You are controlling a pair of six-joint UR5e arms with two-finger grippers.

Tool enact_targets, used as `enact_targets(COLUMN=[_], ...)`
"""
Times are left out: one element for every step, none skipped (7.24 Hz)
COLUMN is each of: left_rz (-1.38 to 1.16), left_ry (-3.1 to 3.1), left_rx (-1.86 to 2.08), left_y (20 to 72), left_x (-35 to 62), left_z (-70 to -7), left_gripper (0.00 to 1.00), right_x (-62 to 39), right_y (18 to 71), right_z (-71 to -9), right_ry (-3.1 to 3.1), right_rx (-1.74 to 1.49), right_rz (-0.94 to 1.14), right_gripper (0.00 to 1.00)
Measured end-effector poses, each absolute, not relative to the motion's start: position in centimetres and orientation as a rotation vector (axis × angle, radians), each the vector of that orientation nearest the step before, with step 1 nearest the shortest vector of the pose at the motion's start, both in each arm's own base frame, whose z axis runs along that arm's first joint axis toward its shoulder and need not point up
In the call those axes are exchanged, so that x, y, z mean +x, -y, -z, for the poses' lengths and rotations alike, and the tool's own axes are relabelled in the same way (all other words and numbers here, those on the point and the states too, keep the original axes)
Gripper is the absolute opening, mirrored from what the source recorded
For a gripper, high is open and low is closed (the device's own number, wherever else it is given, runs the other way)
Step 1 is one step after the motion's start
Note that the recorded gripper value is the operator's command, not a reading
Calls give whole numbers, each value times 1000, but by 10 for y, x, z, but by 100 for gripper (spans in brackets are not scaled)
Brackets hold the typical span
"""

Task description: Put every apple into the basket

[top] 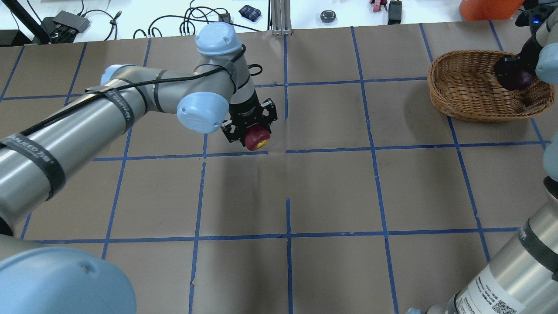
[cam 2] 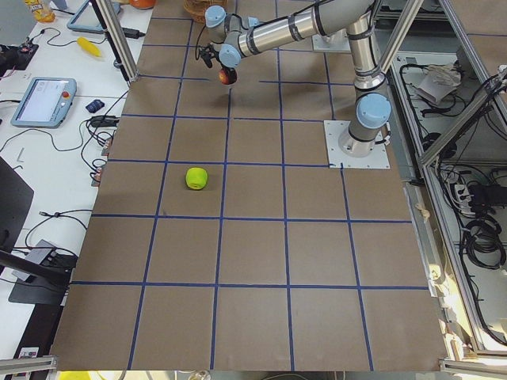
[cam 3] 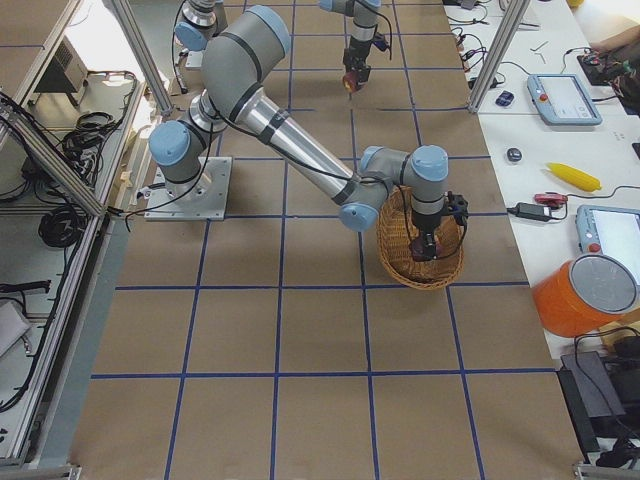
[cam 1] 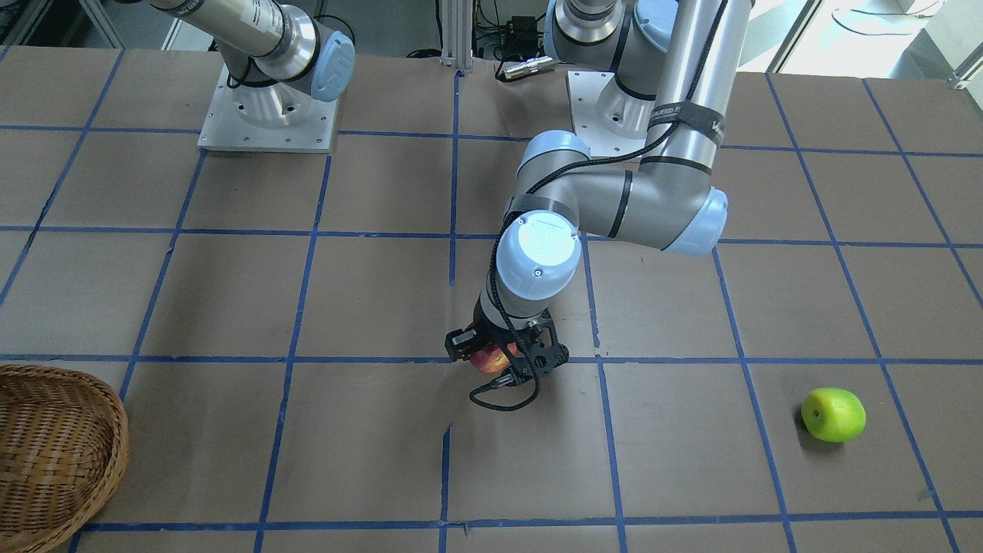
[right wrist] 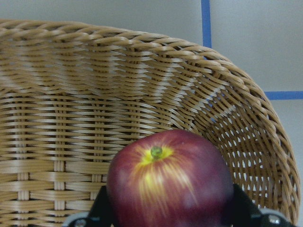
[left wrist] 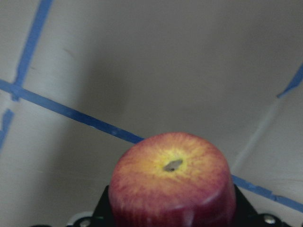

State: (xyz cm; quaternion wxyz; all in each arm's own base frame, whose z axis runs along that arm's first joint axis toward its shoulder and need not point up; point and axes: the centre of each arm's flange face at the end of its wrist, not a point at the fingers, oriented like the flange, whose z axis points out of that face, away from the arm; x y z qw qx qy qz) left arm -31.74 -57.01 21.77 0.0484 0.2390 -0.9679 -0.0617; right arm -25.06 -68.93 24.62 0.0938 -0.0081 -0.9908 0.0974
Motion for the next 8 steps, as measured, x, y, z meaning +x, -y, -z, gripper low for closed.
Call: enact_targets(left_rz=[184,188,184,164,135,97,59,48], left_ry=[2946,2953,2954,2948,2940,2935,2937,2950], left_rx=[727,717,713,709,705,712,717,694], left_y=[566,561,560,561,563,570,582,592], left_x=[-334,-342,-345,-346,-345,-336,-312,-279], left_z=[-202,-192,-190,-197,-209,-223,-241,-259], left_gripper=[100,100,100,100,100,100,100,100], right_x=[-260,-265,-268,-268,-265,-256,-234,-192], right_y=[688,688,687,688,688,687,683,679], right_z=[-240,-236,-236,-241,-253,-272,-300,-331], right_ry=[2942,2945,2945,2941,2937,2939,2961,3003], right_rx=[-36,-44,-46,-47,-44,-35,-7,28], right_rz=[-286,-284,-284,-287,-296,-299,-285,-261], right_gripper=[100,100,100,100,100,100,100,100])
